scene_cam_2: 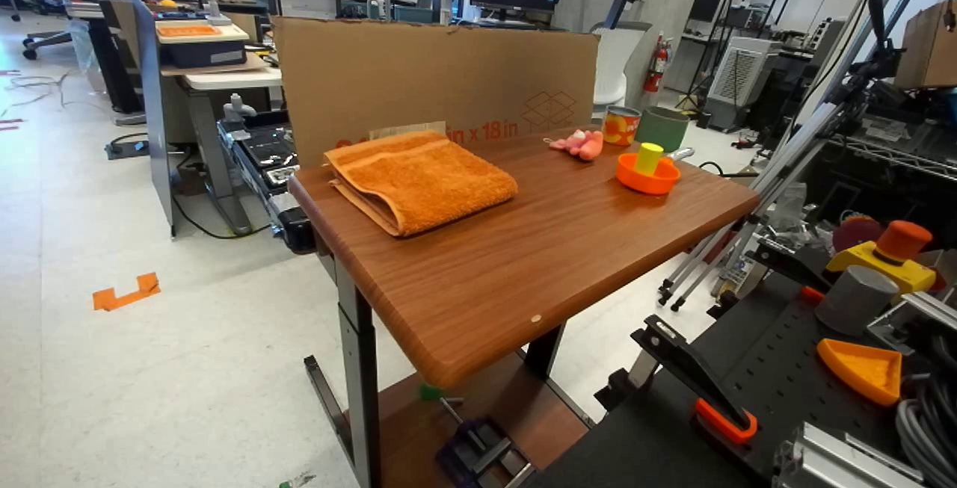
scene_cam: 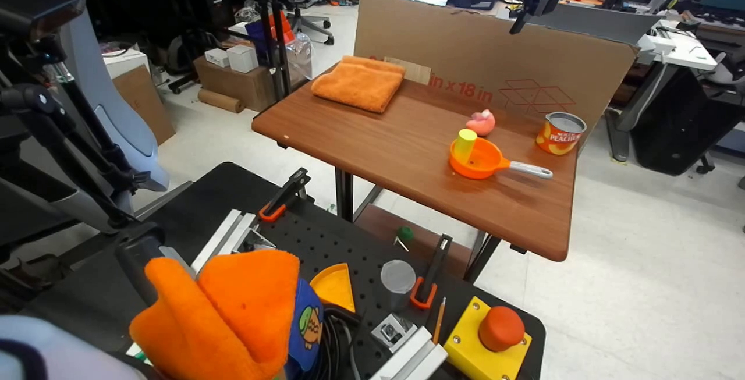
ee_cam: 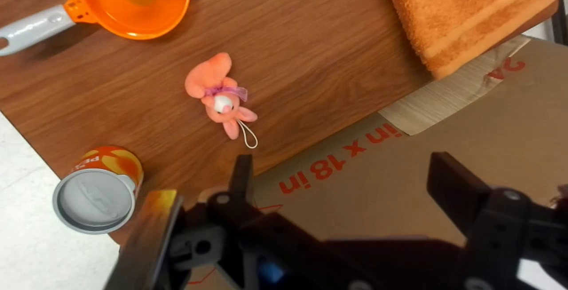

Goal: Move the pink plush toy

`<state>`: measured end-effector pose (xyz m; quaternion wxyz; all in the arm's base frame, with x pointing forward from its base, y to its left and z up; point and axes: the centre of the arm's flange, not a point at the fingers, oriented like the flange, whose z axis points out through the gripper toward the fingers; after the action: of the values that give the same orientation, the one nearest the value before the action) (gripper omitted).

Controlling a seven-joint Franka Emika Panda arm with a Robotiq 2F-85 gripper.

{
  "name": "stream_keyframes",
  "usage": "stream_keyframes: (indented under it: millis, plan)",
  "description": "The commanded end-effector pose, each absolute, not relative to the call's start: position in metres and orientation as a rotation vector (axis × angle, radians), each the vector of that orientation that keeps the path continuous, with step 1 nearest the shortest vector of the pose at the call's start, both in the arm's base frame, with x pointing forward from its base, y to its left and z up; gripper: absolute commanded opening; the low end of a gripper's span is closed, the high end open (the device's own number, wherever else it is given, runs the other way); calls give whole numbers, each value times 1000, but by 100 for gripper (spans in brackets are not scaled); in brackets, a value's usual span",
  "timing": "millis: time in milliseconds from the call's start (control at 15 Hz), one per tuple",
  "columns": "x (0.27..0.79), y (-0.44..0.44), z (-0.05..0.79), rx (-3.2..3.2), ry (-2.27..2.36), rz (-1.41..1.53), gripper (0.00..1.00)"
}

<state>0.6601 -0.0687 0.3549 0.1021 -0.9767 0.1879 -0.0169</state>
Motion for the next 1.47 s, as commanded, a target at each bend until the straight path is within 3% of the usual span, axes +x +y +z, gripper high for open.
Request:
stream_keyframes:
  millis: [0,400,1400]
  plan:
    - [706,-76,323,-2964,620,-48,100]
    - [721,-86,261,-3111,717,113,100]
    - [700,-76,173,-3286,720,450,100]
